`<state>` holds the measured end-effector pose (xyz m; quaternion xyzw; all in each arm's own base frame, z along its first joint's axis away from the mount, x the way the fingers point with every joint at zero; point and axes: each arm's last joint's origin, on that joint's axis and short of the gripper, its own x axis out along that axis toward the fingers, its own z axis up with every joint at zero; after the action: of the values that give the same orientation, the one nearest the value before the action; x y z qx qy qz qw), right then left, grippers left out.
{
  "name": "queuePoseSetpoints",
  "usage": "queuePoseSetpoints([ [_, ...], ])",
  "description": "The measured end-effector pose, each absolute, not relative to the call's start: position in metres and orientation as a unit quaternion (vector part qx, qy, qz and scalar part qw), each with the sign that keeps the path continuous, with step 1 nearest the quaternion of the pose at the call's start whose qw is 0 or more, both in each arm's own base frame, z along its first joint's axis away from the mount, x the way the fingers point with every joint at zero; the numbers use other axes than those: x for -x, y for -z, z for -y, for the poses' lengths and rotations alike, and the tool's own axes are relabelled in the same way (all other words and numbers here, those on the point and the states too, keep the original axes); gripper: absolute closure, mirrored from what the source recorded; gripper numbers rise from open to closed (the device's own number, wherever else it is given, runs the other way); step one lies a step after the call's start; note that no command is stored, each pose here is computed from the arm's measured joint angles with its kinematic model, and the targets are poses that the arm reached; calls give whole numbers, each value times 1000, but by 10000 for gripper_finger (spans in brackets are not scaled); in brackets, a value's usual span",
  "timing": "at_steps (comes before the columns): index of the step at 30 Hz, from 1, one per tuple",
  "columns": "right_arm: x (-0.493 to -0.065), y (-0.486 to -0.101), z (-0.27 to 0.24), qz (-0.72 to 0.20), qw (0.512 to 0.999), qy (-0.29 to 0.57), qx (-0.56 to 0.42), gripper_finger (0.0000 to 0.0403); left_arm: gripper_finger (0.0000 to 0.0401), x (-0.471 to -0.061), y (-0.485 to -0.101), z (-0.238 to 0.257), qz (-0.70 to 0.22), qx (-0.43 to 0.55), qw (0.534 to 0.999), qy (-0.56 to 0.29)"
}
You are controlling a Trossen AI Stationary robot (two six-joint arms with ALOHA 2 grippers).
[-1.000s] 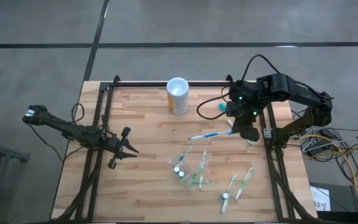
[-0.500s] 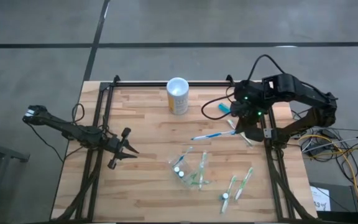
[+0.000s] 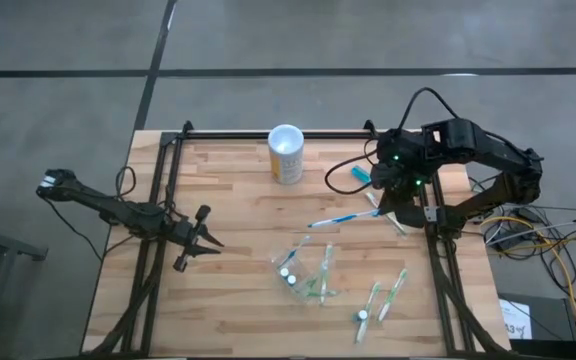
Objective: Pick & Place toothbrushing station
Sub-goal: Put the blue toothbrush into the left section of the transparent organizer
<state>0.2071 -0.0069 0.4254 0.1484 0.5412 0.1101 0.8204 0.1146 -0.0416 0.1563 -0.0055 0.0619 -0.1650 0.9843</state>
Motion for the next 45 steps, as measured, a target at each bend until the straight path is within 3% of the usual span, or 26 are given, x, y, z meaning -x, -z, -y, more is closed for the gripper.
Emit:
queuePoseSetpoints([
  [32,-206,-426,7,-536,825,-126,-125,380,316,-112,-156,46,-72,38,966,245],
  [45,-206,-426,7,-535,827,-131,-115,380,316,-114,-156,44,-72,37,975,205],
])
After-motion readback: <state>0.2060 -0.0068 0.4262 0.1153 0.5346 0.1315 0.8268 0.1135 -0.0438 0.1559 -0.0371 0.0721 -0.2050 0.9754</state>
